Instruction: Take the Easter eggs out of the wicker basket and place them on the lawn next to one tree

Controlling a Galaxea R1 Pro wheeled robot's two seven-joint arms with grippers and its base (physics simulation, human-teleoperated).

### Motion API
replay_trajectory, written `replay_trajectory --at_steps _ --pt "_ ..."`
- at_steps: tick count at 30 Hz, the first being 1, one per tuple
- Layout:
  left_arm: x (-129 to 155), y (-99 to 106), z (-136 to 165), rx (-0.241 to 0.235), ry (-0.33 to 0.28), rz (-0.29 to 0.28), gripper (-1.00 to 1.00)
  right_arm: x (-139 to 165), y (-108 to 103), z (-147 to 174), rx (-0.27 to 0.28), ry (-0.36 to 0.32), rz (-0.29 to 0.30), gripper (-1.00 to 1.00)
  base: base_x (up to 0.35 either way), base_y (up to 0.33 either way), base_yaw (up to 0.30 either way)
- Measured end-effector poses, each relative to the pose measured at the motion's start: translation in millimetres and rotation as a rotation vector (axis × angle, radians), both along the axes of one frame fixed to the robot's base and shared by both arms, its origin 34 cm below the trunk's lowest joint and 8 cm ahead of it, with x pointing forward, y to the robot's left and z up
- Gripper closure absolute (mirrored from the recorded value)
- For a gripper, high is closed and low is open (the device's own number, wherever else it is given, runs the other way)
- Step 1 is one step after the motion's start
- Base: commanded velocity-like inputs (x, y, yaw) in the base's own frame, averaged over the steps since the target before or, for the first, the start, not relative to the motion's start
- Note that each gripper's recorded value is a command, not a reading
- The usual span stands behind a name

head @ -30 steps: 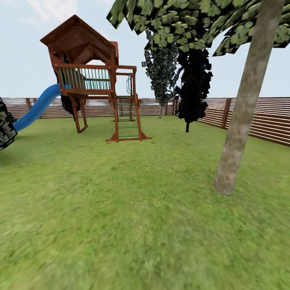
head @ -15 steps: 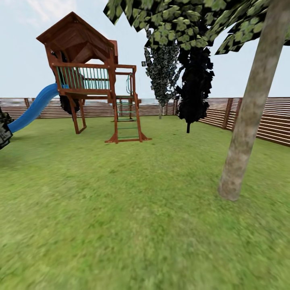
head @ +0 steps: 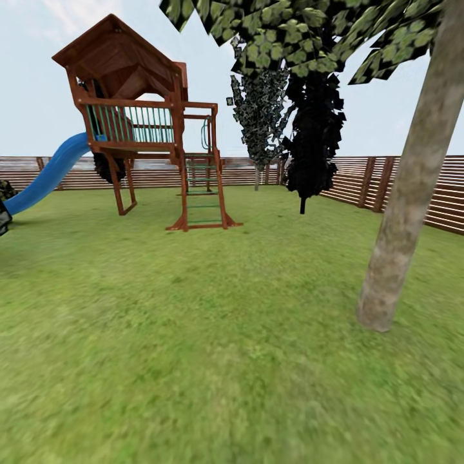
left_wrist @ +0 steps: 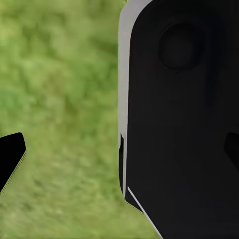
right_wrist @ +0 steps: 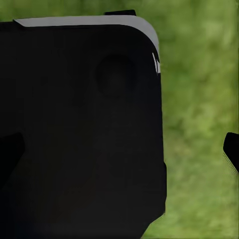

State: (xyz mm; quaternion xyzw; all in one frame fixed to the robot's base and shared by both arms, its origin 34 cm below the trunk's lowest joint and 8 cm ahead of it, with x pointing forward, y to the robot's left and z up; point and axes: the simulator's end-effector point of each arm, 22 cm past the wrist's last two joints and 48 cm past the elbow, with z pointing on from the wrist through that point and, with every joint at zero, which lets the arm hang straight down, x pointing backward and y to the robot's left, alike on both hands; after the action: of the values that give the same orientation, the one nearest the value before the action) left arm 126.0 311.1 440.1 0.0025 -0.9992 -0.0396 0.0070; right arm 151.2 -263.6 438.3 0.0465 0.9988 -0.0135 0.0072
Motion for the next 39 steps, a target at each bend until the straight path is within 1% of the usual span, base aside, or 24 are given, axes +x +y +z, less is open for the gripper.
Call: replay_trajectory --at_steps 12,16,32,39 --pt "0.0 -0.2 0.0 0.0 0.0 0.0 -1.0 -0.3 0.0 0.0 0.001 0.001 0.0 -1.0 0.328 0.0 0.0" --pt "0.0 -0.7 -0.1 -0.001 0.0 0.0 -1.0 -1.1 0.5 0.0 0.003 0.005 0.009 -1.0 0.328 0.0 0.0" --pt "0.1 0.2 0.0 0.0 0.0 0.001 -1.0 -0.9 2.3 0.0 0.003 0.004 0.004 -1.0 0.328 0.0 0.0" --pt "0.5 0.8 0.1 0.001 -0.001 0.001 -1.0 -1.3 -1.4 0.0 -0.001 0.006 0.003 -1.0 0.328 0.0 0.0"
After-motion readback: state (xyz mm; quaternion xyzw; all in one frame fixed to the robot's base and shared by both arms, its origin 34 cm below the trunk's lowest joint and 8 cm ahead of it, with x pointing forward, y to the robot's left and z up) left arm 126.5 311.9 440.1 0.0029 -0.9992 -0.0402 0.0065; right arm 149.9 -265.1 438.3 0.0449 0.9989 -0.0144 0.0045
